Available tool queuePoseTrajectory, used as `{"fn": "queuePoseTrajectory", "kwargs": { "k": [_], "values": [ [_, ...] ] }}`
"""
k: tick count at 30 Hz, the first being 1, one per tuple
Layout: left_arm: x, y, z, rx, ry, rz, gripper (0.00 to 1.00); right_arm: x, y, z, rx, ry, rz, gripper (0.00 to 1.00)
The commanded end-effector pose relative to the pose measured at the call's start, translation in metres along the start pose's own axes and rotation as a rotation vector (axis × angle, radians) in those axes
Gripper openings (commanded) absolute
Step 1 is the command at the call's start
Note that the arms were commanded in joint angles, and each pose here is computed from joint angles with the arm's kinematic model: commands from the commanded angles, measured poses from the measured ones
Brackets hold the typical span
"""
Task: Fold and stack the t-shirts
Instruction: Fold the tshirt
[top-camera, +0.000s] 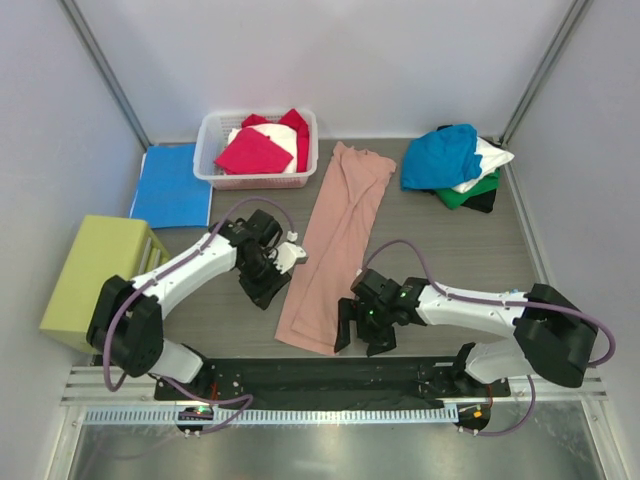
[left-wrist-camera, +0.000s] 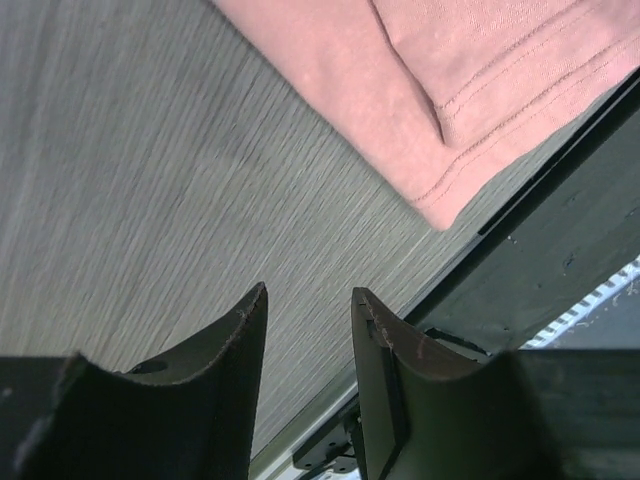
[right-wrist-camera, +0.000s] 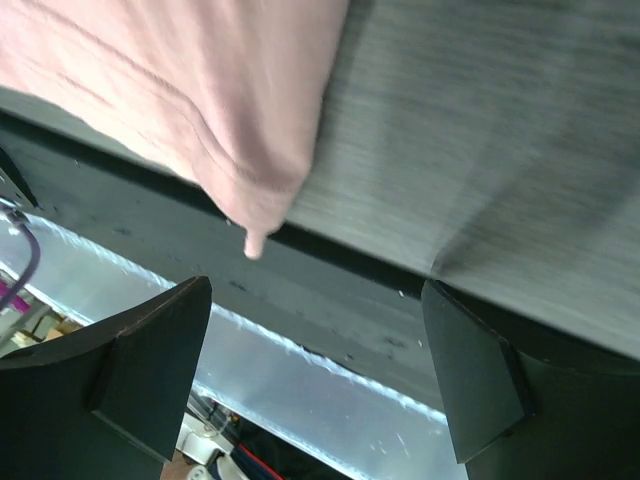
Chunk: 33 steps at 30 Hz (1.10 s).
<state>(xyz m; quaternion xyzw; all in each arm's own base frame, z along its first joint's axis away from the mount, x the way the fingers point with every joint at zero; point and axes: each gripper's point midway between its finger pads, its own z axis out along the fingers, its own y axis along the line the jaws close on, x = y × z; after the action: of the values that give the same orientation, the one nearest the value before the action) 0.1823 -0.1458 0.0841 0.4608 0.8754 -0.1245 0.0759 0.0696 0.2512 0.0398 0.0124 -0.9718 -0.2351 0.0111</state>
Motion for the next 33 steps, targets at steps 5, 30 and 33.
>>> {"fn": "queuePoseTrajectory", "kwargs": {
  "k": [5, 30, 33],
  "values": [
    [-0.023, -0.017, 0.018, 0.107, -0.012, -0.023, 0.42, -0.028, 0.039, 0.012, -0.091, -0.059, -0.003, 0.91],
    [-0.02, -0.039, 0.049, 0.25, 0.183, -0.238, 0.63, -0.027, 0.032, 0.025, -0.085, -0.055, 0.075, 0.63],
    [-0.018, -0.037, 0.048, 0.222, 0.185, -0.256, 0.63, -0.027, 0.032, 0.024, -0.087, -0.055, 0.077, 0.63]
  ]
}}
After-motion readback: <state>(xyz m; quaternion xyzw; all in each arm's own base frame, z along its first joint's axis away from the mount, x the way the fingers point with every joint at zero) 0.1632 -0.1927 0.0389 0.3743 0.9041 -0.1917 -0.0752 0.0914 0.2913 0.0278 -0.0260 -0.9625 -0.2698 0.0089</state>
